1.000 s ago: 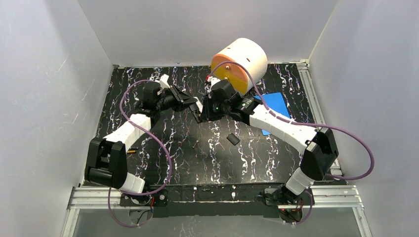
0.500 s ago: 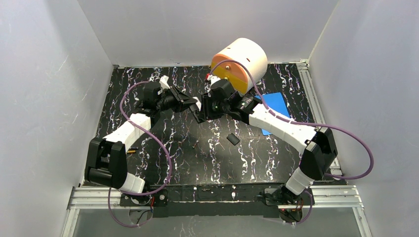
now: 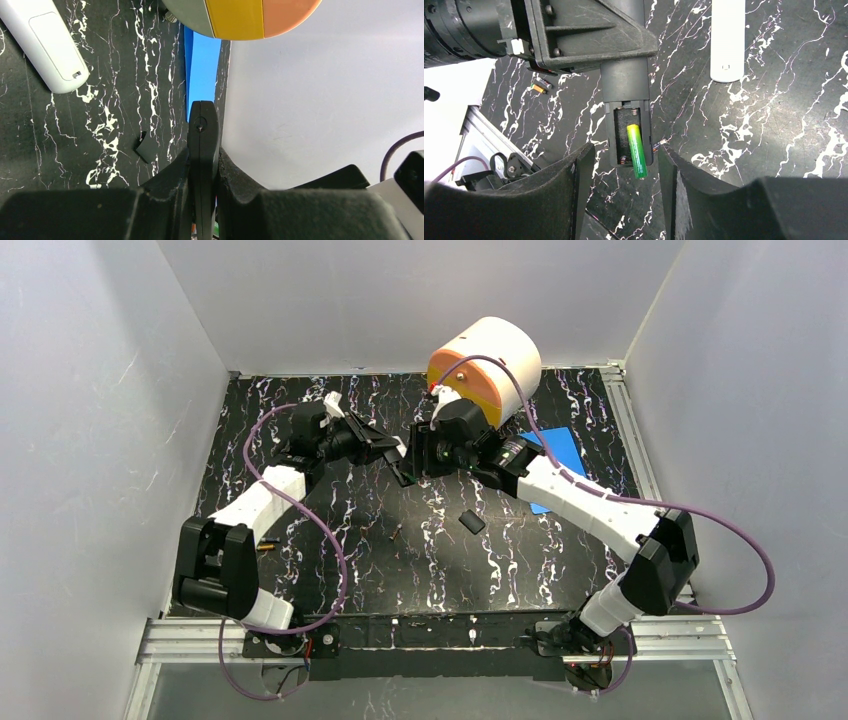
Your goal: Load the batteries into the remote control
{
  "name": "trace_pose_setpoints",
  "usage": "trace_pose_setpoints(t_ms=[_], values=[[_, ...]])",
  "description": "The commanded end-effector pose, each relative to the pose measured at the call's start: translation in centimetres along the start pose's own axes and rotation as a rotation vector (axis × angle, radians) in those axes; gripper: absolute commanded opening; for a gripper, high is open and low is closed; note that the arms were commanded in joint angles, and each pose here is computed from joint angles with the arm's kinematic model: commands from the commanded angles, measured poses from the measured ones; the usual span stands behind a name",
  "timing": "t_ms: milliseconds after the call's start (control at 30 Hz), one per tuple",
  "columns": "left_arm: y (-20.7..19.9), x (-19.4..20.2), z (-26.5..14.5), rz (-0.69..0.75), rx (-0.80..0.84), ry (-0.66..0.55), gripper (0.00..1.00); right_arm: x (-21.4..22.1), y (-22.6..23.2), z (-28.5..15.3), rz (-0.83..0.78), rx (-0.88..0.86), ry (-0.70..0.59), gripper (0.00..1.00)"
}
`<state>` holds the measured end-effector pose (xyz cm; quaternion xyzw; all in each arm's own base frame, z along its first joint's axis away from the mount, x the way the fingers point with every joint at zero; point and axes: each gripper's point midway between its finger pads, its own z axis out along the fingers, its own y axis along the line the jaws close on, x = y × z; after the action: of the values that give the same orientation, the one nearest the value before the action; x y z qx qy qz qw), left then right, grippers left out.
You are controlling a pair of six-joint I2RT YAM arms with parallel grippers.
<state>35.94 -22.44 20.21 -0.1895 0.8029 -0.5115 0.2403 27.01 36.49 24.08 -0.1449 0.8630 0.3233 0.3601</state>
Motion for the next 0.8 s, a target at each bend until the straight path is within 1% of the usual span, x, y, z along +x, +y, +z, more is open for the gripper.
trace_pose_setpoints(t_ms=[0, 300, 700, 767], values=[[-2.0, -0.1, -0.2, 0.007, 0.034, 0.015, 0.00, -0.1, 0.2, 0.4, 0.001, -0.009, -0.016, 0.58], [-2.6, -0.1, -0.3, 0.000, 0.046, 0.026, 0.00, 0.9, -0.2, 1.1, -0.027, -0.009, 0.022, 0.51], [-3.1, -0.1, -0.3, -0.015, 0.056, 0.034, 0.00, 1.2, -1.1, 1.6, -0.039, 0.028, 0.031, 0.32], [-3.1, -0.1, -0.3, -0.024, 0.057, 0.035, 0.00, 1.4, -1.2, 1.8, -0.043, 0.033, 0.035, 0.30]])
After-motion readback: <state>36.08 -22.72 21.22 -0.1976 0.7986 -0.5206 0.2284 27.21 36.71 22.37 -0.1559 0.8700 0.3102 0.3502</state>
